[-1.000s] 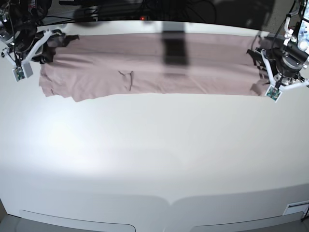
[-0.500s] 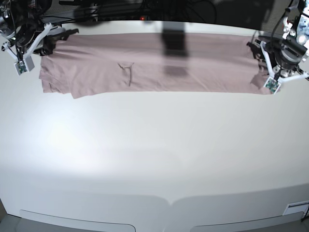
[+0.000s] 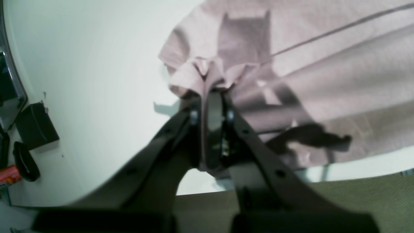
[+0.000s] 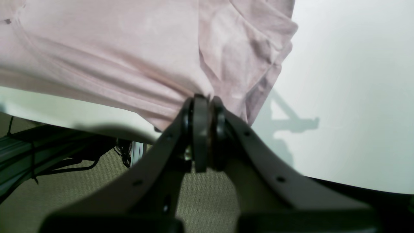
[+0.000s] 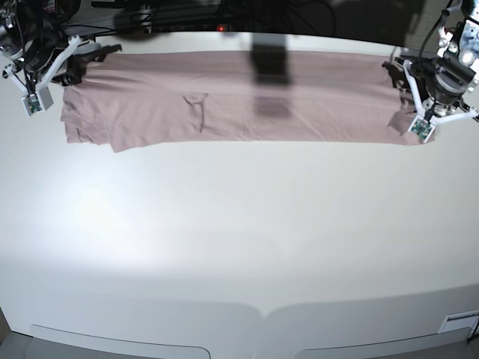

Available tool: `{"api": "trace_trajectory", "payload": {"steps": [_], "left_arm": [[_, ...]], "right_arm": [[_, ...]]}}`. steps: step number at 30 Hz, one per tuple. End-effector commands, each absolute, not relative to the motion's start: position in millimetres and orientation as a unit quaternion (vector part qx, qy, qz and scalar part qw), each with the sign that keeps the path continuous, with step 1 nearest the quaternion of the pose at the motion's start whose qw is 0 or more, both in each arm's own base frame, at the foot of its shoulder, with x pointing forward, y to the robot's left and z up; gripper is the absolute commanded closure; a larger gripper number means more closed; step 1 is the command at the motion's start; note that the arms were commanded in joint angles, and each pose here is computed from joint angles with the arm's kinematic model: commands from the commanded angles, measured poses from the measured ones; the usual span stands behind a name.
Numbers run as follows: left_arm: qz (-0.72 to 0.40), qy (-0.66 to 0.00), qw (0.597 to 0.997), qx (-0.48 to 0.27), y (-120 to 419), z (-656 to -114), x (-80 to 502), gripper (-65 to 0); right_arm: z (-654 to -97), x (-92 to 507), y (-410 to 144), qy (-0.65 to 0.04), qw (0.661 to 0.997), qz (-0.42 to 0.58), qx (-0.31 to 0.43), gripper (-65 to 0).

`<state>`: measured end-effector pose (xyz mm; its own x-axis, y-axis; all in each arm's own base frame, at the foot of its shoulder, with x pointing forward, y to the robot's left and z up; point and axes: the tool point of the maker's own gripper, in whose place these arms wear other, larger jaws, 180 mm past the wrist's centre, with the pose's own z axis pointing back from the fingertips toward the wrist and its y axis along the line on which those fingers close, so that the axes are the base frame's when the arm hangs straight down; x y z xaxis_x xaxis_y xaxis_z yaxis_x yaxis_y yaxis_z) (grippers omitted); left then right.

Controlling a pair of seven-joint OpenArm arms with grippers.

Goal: Fold the T-shirt properly
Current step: 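Pull the folded shirt toward the robot with both grippers, flattening it, then lower both grippers onto the folded strip and open the left gripper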

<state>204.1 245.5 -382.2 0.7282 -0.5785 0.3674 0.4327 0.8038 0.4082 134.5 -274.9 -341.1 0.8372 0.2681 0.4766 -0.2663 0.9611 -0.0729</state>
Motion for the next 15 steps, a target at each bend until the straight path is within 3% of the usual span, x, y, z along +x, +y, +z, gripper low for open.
{"api": "trace_trajectory", "payload": {"steps": [1, 5, 8, 12, 15], "left_arm": [[-0.276, -0.257, 0.911, 0.168, 252.2, -372.3, 211.6, 0.0], [-0.276, -0.255, 0.911, 0.168, 252.5, -372.5, 211.2, 0.0], [-0.274, -0.245, 0.914, 0.171, 254.8, -374.0, 208.3, -1.1], [-0.271, -0.23, 0.918, 0.176, 258.3, -376.1, 203.8, -15.2], [-0.271, -0.23, 0.918, 0.176, 258.4, -376.0, 203.9, -22.0]], "right_arm": [[-335.3, 137.2, -279.4, -0.254, 0.956, 0.147, -0.013, 0.0], [-337.1, 133.9, -280.4, -0.243, 0.959, 0.147, -0.015, -1.8], [-337.1, 134.1, -280.5, -0.244, 0.959, 0.147, -0.015, -13.5], [-337.0, 134.2, -280.5, -0.244, 0.959, 0.147, -0.015, -15.2], [-337.0, 134.1, -280.5, -0.244, 0.959, 0.147, -0.015, -15.2]]}}
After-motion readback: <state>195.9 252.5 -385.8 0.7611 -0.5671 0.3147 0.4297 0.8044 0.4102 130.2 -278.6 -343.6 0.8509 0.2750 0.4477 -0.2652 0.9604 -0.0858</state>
